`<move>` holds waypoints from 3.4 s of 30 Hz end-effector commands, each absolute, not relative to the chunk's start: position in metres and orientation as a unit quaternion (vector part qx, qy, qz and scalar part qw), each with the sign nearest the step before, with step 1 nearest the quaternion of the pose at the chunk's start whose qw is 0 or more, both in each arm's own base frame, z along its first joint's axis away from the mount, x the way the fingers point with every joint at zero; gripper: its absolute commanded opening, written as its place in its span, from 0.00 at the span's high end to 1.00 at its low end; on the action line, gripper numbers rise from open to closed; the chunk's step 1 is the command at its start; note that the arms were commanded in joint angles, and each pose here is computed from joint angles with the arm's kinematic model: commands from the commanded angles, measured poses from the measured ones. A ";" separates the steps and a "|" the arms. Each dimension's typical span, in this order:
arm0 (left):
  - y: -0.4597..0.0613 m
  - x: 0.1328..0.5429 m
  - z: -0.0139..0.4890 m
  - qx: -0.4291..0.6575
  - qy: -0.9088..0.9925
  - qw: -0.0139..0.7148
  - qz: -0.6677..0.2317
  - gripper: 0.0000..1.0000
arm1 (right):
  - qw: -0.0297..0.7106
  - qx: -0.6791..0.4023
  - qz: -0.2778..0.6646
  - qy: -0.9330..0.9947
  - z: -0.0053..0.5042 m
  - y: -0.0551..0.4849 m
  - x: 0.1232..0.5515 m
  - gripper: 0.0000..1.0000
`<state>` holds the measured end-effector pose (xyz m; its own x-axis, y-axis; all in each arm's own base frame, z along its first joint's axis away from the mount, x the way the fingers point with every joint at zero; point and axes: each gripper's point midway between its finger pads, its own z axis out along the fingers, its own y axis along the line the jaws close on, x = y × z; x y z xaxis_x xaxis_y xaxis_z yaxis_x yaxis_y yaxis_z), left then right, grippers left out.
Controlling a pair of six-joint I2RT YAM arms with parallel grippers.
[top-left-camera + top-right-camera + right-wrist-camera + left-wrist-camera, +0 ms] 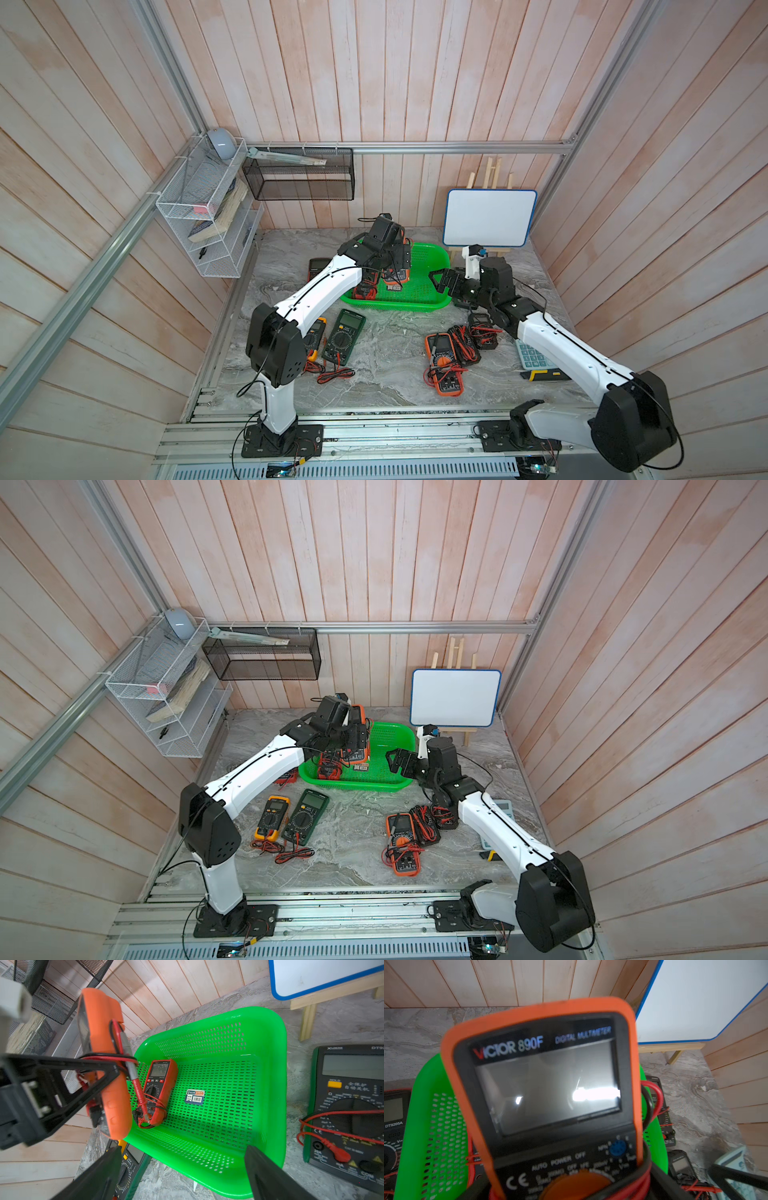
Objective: Put the multimeter into the basket
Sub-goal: Place the multimeter in the basket, then pick up the multimeter from the center of the board.
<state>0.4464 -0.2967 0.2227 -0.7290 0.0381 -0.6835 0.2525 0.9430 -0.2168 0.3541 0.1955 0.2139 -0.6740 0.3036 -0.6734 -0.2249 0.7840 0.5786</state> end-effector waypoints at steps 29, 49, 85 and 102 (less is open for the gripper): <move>-0.297 0.493 0.097 0.126 0.953 0.268 -0.062 1.00 | 0.354 -0.010 0.310 0.882 0.174 0.215 0.324 0.02; -0.279 0.492 0.074 0.115 0.961 0.249 -0.031 0.01 | 0.344 -0.019 0.293 0.892 0.168 0.210 0.317 0.02; -0.256 0.448 0.193 -0.010 0.936 0.326 -0.129 0.00 | 0.333 -0.017 0.289 0.897 0.171 0.192 0.283 0.02; -0.217 0.349 0.157 -0.043 0.940 0.287 -0.181 0.00 | 0.300 -0.033 0.262 0.917 0.125 0.195 0.279 0.02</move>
